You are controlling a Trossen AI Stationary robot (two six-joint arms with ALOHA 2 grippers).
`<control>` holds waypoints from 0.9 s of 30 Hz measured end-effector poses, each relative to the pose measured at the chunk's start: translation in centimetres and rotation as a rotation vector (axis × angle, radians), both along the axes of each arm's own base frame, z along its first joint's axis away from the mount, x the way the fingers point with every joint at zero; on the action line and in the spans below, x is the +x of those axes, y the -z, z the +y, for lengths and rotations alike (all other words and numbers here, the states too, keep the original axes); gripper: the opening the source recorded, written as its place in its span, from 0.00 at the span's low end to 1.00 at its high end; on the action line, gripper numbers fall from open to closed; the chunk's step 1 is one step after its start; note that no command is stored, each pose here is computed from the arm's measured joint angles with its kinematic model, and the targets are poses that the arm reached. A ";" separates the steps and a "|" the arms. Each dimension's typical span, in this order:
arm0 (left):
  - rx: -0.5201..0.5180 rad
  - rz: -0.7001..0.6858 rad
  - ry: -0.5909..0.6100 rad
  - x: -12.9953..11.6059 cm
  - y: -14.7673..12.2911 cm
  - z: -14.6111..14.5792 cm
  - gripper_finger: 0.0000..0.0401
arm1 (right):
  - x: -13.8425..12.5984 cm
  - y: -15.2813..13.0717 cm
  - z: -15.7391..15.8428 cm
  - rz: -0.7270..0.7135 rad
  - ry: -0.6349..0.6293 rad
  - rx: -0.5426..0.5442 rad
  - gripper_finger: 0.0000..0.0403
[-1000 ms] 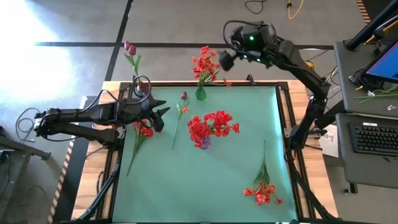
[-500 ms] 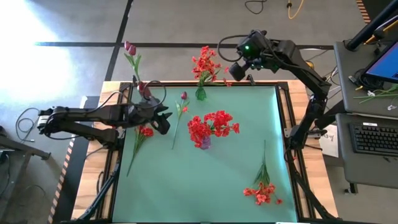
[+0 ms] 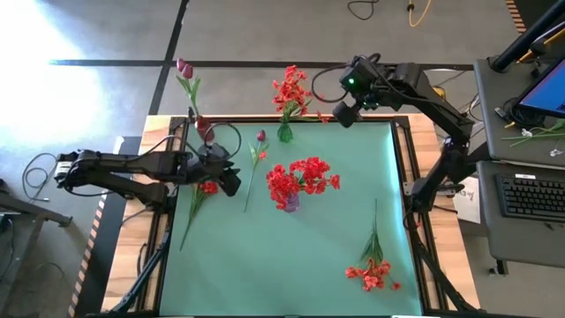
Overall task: Sort flowers into vase by color
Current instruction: Put the pink flower into the red vase
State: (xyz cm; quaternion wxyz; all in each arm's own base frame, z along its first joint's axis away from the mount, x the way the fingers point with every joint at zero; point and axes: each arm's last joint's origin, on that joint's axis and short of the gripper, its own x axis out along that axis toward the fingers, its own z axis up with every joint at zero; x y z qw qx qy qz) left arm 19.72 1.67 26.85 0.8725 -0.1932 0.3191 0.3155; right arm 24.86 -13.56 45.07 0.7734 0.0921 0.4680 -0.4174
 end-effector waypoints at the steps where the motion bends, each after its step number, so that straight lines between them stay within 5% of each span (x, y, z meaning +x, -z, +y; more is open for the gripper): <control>1: -0.010 0.007 -0.004 0.0 0.1 -0.2 0.35 | -0.1 0.1 0.2 0.000 -0.004 0.000 0.95; 10: -0.029 0.074 0.068 1.3 1.7 -2.6 0.35 | -0.4 2.2 2.1 -0.046 -0.034 -0.002 0.95; 20: 0.316 0.136 0.123 2.5 5.0 -7.7 0.47 | -1.1 4.9 3.6 -0.080 -0.057 0.002 0.95; 27: 0.410 -0.082 0.240 2.7 10.5 -9.8 0.49 | -1.5 5.8 3.8 -0.147 -0.083 -0.012 0.95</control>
